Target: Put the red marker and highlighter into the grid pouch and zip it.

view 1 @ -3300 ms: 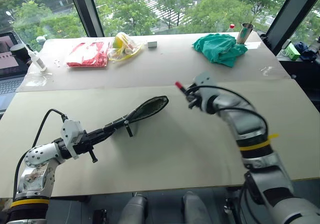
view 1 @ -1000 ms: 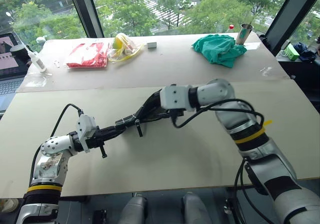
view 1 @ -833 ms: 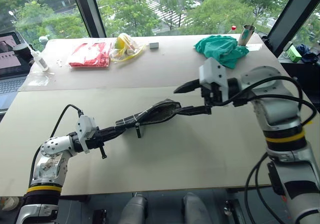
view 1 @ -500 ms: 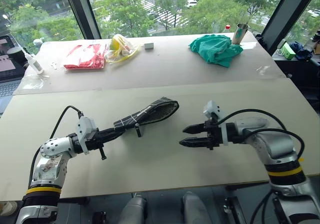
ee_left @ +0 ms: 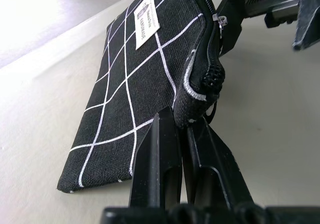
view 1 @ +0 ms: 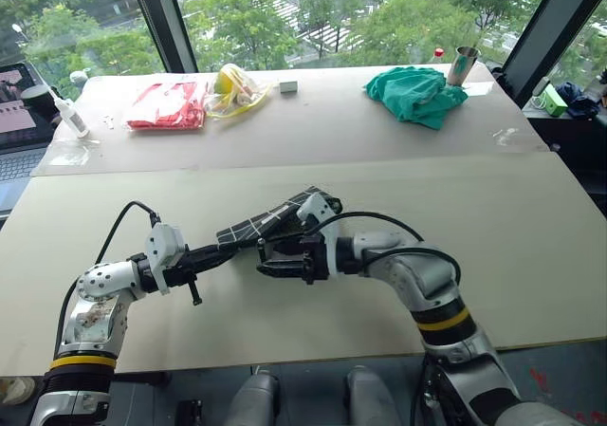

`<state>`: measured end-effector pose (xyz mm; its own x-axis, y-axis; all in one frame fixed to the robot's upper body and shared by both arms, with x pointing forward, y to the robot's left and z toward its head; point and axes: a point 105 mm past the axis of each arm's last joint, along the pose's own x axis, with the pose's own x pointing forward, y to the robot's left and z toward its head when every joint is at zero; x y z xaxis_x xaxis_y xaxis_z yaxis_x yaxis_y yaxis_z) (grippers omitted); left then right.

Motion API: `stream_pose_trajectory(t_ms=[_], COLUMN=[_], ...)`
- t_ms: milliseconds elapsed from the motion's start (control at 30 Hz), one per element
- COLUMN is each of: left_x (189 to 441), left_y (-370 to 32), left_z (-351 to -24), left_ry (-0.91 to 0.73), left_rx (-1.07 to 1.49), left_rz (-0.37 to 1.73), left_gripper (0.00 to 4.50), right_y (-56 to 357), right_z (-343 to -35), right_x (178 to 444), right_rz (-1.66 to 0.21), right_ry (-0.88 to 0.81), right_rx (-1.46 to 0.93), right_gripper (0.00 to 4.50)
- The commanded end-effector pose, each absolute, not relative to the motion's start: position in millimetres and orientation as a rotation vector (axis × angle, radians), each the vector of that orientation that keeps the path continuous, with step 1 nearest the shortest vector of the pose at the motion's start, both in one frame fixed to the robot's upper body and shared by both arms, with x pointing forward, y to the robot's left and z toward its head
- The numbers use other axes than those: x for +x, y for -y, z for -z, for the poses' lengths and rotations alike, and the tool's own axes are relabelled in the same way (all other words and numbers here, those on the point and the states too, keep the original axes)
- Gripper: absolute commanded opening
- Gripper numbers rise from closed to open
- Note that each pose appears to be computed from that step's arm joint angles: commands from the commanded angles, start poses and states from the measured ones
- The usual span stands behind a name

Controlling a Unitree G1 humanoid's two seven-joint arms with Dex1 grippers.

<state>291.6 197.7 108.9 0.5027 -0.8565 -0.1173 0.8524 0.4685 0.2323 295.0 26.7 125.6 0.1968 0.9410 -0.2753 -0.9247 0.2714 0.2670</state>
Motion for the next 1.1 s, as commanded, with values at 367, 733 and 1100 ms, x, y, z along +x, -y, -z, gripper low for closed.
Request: stream_pose_trajectory(t_ms=[367,733,1100], left_x=[291.6,291.8,290.8], left_y=[-193.5,-193.1,-193.3], left_z=[-116.2,-115.5,-114.7], left_ry=[0.055,0.056,0.057], left_rx=[0.286,0.286,0.287], left_rz=[1.055,1.054,1.05], left_gripper=[0.0,0.0,0.0], right_y=[-41.3,-22.3,41.6], right_z=[-158.3,-170.6,-197.9], right_x=[310.0,303.7,286.6], right_rz=[-1.31,-1.362,-1.413], right_ry=[-0.29,-0.289,-0.247], right_rx=[0.024,0.017,-0.25], right_gripper=[1.75,0.03,0.03])
